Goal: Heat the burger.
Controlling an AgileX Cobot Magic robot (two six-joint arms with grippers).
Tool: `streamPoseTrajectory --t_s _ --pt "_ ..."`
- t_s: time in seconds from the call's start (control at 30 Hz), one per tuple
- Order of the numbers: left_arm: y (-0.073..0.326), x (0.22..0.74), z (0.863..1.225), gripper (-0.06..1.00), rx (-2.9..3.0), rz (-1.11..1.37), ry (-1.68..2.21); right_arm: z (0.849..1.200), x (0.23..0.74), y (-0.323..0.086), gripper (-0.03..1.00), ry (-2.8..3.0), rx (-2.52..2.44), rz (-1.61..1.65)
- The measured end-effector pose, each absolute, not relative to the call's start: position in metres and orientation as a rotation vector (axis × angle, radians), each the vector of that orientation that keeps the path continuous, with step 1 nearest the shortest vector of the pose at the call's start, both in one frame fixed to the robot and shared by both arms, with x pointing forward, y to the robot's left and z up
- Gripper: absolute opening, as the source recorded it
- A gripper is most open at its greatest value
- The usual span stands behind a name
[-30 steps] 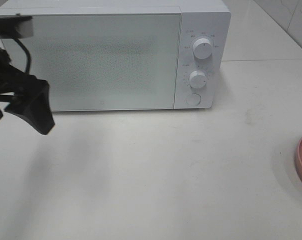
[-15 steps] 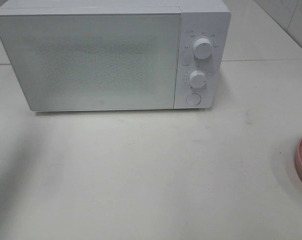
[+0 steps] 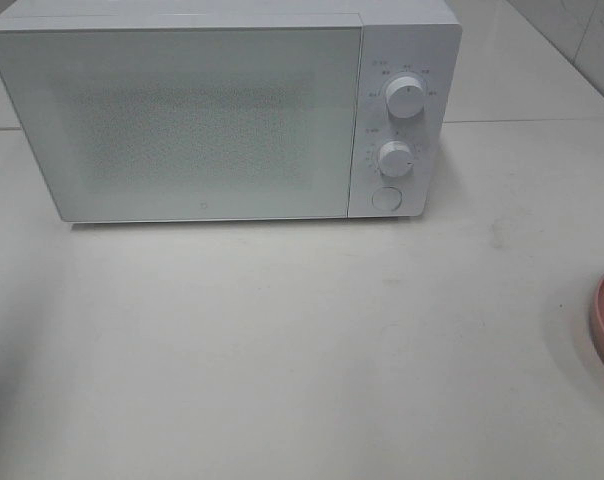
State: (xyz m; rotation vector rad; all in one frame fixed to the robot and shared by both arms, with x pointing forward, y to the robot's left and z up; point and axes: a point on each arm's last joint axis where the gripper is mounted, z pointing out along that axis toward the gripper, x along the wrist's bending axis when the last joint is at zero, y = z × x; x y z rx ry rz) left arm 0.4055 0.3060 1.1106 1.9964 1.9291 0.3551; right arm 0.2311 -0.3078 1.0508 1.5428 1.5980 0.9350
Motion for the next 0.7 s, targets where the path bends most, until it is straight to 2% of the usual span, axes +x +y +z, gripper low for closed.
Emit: streamPoseTrajectory --t_s 0.3,0.7 --pt "0.301 0.339 1.07 0.97 1.976 0.404 1.909 1.051 0.231 -0.308 0.72 1.598 1.543 0.935" --pt "0.296 0.277 1.057 0.97 1.8 0.662 1.754 1.051 0.231 -0.308 0.72 1.598 1.543 0.935"
